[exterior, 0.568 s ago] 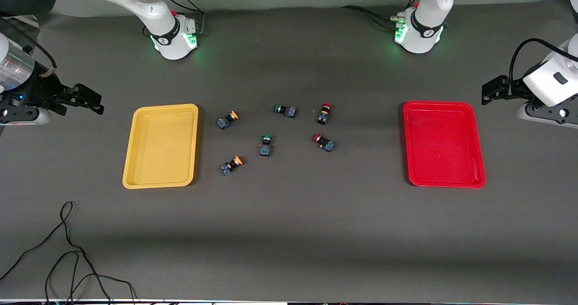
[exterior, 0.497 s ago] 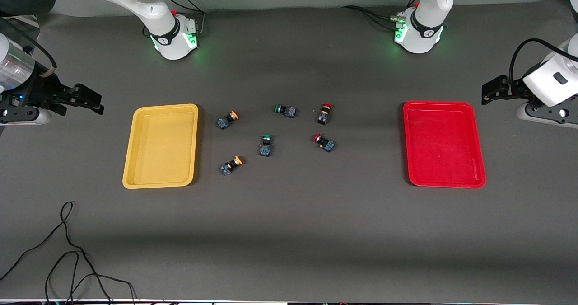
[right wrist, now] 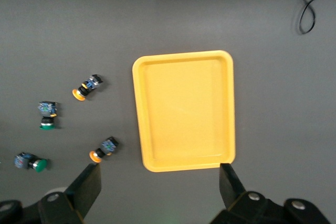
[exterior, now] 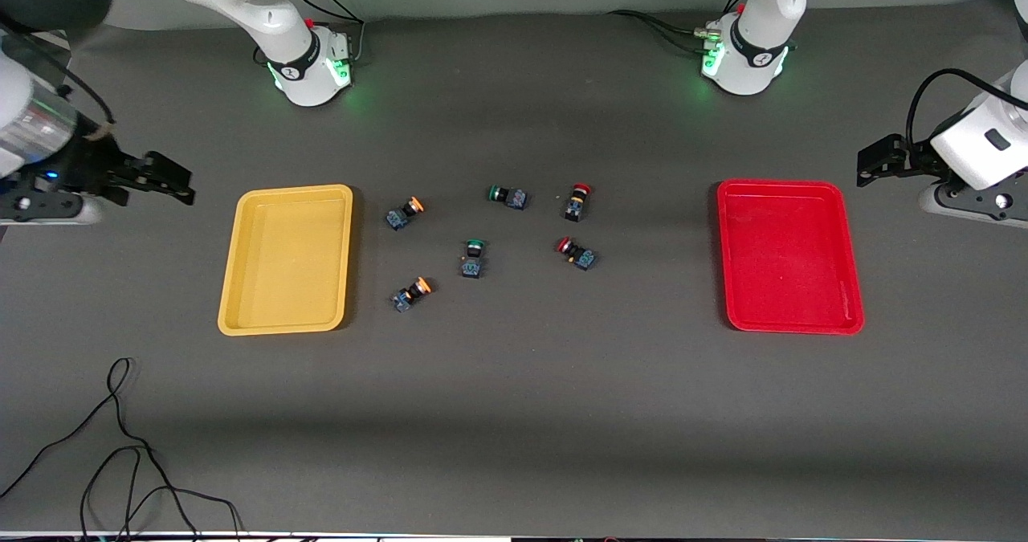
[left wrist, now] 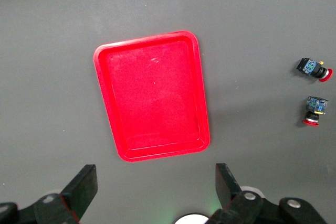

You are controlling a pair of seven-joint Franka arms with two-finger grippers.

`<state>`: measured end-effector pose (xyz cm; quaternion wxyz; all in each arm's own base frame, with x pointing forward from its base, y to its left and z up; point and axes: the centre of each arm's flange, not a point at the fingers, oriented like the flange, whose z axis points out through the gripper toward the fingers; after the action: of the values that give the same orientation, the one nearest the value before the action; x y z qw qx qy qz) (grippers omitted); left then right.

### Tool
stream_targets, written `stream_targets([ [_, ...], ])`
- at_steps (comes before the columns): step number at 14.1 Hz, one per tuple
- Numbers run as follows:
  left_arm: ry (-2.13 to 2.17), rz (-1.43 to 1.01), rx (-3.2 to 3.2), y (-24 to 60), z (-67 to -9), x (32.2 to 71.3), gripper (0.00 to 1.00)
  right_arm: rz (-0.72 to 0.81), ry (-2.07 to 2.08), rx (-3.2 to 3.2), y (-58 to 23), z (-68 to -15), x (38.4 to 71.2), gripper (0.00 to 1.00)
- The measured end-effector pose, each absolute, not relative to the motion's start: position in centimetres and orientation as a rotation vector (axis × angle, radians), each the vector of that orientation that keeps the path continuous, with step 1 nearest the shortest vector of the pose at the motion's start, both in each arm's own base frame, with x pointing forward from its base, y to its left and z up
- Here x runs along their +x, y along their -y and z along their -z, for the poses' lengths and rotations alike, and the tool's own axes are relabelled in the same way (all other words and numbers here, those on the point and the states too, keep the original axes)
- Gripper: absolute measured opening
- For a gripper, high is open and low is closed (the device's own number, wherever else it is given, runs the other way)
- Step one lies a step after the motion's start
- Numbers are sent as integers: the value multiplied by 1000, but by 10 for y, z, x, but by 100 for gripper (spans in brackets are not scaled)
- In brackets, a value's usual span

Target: Place red and yellow buttons in trays

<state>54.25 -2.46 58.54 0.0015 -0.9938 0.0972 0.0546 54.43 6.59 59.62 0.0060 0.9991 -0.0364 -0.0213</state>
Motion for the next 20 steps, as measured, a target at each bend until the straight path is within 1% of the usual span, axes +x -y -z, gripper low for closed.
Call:
stream_targets([
  [5,-220,-196,-3137,35,-579,540,100,141,347,3084,-167,-542,552,100],
  [8,-258,-247,-3189,75,-554,523,100,152,582,3043,-216,-482,548,100],
  [11,-277,-239,-3174,163,-524,488,100,159,751,2993,-241,-407,526,100],
  [15,-260,-167,-3161,300,-490,430,100,228,933,2963,-232,-316,489,100],
  [18,-211,-123,-3169,372,-468,390,100,288,1061,2889,-230,-262,465,100],
  [20,-221,-114,-3159,402,-452,371,100,303,1127,2850,-241,-230,453,100],
])
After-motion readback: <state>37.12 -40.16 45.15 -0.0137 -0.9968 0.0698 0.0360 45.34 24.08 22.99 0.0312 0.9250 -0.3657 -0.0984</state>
